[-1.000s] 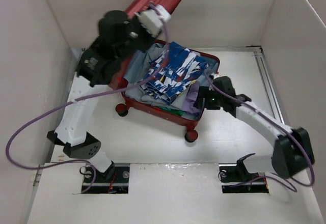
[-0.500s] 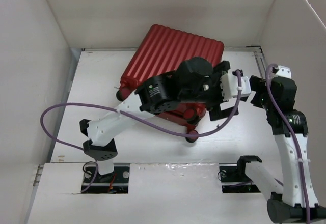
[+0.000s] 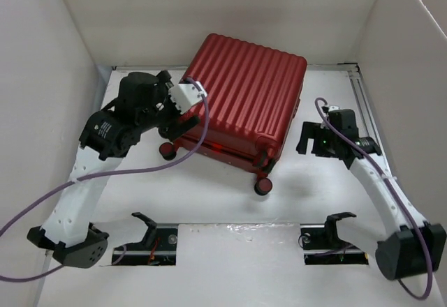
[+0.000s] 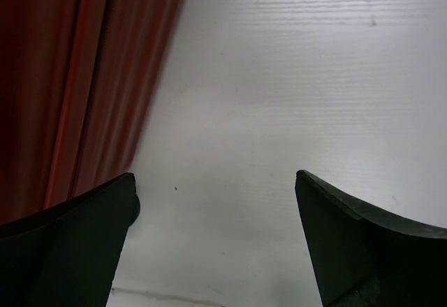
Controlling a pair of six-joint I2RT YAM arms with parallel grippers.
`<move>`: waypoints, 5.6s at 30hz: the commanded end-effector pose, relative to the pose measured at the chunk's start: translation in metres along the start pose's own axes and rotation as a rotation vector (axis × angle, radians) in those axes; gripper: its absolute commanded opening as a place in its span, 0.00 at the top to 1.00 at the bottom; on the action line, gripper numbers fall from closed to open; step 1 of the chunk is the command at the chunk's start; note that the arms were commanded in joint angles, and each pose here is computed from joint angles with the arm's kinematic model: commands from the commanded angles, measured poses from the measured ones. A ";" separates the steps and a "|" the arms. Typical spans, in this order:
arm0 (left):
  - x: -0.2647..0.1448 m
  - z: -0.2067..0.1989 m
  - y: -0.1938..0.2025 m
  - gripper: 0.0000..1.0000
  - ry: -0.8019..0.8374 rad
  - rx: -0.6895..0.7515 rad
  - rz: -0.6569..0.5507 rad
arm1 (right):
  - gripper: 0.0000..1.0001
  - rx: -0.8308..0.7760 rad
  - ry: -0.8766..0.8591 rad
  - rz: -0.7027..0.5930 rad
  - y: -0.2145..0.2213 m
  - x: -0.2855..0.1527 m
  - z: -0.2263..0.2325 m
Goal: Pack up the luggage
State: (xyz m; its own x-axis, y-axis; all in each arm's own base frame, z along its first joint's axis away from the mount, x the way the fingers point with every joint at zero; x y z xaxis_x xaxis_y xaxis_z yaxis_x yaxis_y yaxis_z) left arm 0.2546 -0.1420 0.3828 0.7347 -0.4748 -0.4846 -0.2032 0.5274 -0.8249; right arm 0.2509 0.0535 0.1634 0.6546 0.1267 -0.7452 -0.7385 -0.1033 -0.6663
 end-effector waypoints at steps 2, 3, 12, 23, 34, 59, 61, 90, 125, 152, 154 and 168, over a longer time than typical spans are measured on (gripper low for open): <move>0.014 0.003 0.080 0.00 0.124 -0.010 0.264 | 0.00 -0.019 -0.126 -0.063 -0.027 0.031 0.023; 0.017 0.019 0.095 0.00 0.071 -0.033 0.301 | 0.00 -0.022 -0.143 -0.086 -0.036 0.035 0.026; 0.072 0.023 0.135 0.00 -0.008 -0.100 0.277 | 0.00 -0.058 -0.187 -0.057 -0.042 0.067 0.038; 0.113 0.048 0.168 0.82 -0.085 -0.239 0.382 | 0.00 -0.058 -0.258 -0.067 -0.041 0.092 0.044; 0.084 -0.044 0.177 1.00 0.245 -0.036 0.481 | 0.16 -0.175 -0.279 -0.101 -0.143 0.151 0.028; 0.067 -0.292 -0.032 0.43 0.707 0.580 0.086 | 0.00 -0.431 -0.419 -0.233 -0.249 0.118 0.023; 0.071 -0.263 -0.026 0.18 0.602 0.677 0.081 | 0.00 -0.368 -0.330 -0.262 -0.246 0.084 -0.008; 0.080 -0.108 0.144 0.00 0.286 1.464 0.362 | 0.00 -0.307 -0.340 -0.177 -0.065 0.028 0.037; 0.087 -0.117 0.081 1.00 0.409 0.722 0.400 | 0.00 0.091 -0.247 -0.222 -0.024 0.058 -0.022; 0.093 -0.324 0.004 1.00 0.874 0.319 0.215 | 0.78 -0.203 -0.807 -0.264 -0.168 0.154 0.148; 0.102 -0.331 0.000 1.00 0.871 0.306 0.209 | 0.78 -0.214 -0.824 -0.280 -0.178 0.152 0.159; 0.120 -0.286 -0.014 0.11 0.562 0.290 0.260 | 0.19 -0.232 -0.614 -0.160 -0.108 0.119 0.081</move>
State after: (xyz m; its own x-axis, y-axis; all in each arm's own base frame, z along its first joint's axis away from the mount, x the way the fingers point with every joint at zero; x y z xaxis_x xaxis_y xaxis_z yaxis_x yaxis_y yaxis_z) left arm 0.1553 -0.4001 0.2046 0.1412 -0.4667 -0.8731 -0.0893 0.8723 -0.4807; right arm 0.4066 0.1824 0.1271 0.4451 0.7190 -0.5338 -0.6236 -0.1790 -0.7610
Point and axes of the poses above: each gripper's point midway between its finger pads, its own x axis out along the fingers, its own z axis along the line the jaws close on, y = z × x, the point moved 1 cm from there along -x, back along the fingers, and after that the axes turned 15 degrees about -x, right-handed, at the moved point
